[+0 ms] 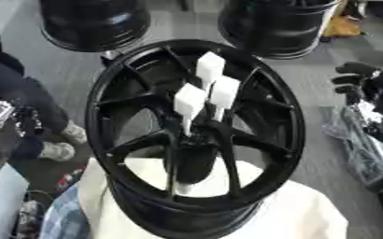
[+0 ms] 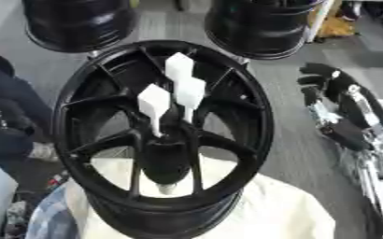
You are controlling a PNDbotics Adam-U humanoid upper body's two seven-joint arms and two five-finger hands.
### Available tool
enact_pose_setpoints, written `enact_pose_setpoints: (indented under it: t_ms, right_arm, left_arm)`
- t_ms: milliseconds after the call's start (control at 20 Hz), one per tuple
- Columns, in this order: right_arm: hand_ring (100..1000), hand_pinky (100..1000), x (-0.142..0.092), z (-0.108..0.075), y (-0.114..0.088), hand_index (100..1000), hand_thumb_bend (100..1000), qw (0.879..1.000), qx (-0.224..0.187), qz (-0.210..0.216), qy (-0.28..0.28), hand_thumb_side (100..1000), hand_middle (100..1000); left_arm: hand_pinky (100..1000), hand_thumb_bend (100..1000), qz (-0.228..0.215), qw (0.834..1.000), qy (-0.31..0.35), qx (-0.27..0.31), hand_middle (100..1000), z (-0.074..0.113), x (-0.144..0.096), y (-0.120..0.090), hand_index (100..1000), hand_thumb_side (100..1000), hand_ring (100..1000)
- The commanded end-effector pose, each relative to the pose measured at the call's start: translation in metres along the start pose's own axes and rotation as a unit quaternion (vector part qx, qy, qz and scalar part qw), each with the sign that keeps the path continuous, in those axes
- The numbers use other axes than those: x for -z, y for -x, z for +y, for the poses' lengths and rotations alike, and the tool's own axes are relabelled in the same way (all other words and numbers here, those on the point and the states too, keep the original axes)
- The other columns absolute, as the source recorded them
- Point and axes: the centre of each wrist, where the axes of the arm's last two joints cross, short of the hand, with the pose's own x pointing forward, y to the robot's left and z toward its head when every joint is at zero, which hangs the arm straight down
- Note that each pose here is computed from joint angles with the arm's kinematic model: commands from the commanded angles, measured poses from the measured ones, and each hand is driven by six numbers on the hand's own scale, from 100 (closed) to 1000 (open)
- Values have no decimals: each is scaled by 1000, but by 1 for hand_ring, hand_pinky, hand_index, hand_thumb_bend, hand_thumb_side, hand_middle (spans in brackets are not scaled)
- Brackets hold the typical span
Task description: Pull the pin out of the wheel hub.
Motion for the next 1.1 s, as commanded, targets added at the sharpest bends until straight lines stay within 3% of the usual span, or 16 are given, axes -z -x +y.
enact_pose_setpoints:
  t_ms: [50,250,450,650,900,1100]
  right_arm:
    - [789,759,14,-40,-9,880,100,996,-76,-18,-42,468,799]
    - [791,771,50,-79,-26,885,100,981,-150,-57,-107,452,797]
    - [795,783,85,-95,-41,888,100,959,-193,-92,-187,466,799]
    - [802,790,120,-89,-50,889,100,925,-218,-127,-284,479,805]
    - [817,798,155,-62,-50,897,100,892,-216,-161,-364,503,825]
    - [837,810,173,-40,-41,911,106,865,-217,-162,-423,527,848]
  left_arm:
    - [727,100,-2,1000,5,12,611,3,-1,-6,703,898,640]
    - [727,100,5,1000,9,14,611,3,-2,-5,703,897,641]
    - [727,100,6,1000,11,17,611,4,-2,-5,703,897,642]
    - [726,100,10,1000,14,18,611,4,-3,-3,703,897,642]
    - [726,100,10,1000,18,19,612,4,-2,-3,703,899,644]
    - [726,100,9,1000,20,20,612,3,-2,-3,703,899,644]
